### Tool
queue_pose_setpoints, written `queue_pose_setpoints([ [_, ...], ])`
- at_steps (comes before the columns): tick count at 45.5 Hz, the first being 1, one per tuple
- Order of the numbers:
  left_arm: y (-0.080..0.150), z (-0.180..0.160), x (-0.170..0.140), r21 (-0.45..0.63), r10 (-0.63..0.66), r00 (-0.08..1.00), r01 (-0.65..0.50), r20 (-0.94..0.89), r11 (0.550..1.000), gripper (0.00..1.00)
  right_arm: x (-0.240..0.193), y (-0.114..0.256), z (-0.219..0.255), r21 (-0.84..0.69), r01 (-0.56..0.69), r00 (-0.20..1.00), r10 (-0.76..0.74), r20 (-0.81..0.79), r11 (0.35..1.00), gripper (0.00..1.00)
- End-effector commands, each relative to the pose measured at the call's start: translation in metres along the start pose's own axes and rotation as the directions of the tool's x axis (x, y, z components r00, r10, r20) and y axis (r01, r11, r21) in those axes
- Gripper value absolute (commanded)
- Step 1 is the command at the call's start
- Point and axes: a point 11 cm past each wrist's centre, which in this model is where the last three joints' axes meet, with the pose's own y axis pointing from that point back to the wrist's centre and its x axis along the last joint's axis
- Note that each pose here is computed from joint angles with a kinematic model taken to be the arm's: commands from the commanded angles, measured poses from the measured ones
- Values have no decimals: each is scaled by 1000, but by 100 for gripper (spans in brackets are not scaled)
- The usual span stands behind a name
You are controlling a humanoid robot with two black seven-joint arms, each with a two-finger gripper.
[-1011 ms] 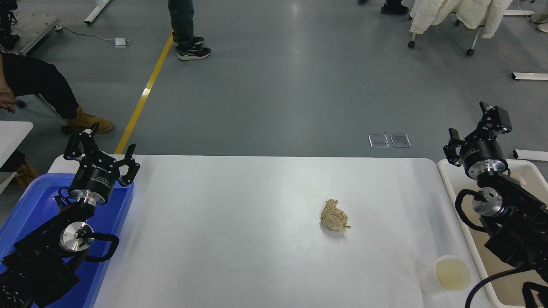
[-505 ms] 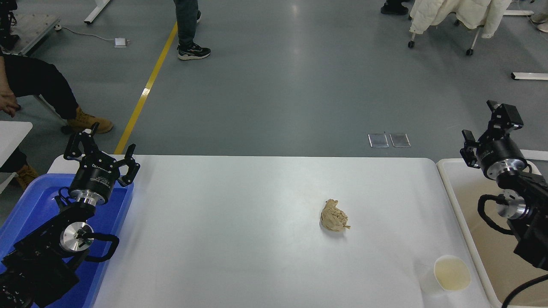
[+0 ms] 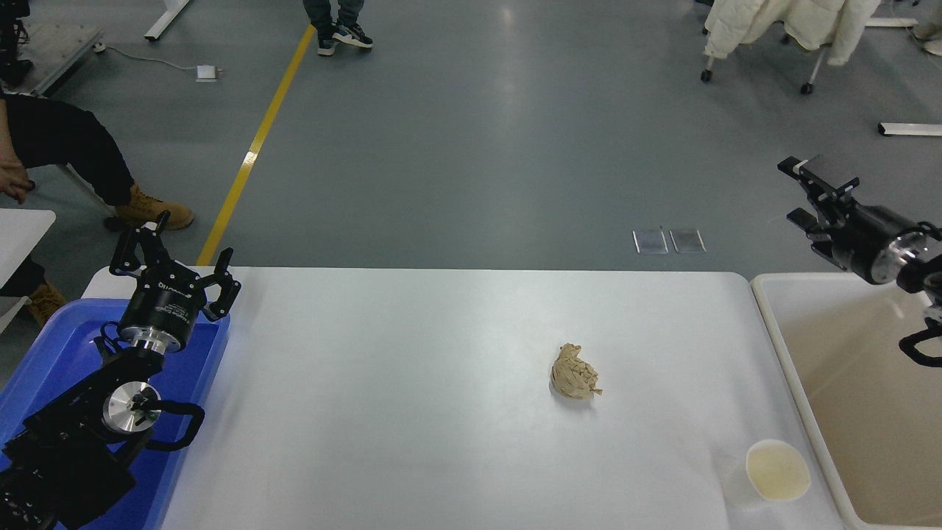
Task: Clean the table surface
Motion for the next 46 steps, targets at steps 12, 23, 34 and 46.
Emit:
queue_pose_setpoints([
  [12, 0, 0, 0, 0, -1, 1000, 1, -1, 1000, 100, -40, 67, 32, -274, 473, 723, -547, -423, 837, 99],
  [23, 0, 0, 0, 0, 1, 1000, -1, -1, 1000, 100, -61, 127, 56, -326, 546, 649, -636, -419, 772, 99],
  [34, 0, 1, 0, -1, 1, 1000, -1, 0, 1000, 100, -95, 153, 58, -293, 614, 628, -679, -381, 732, 99],
  [46, 0, 0, 0, 0, 0, 1000, 0, 0, 1000, 100, -110, 140, 49, -248, 632, 626, -672, -395, 735, 99],
])
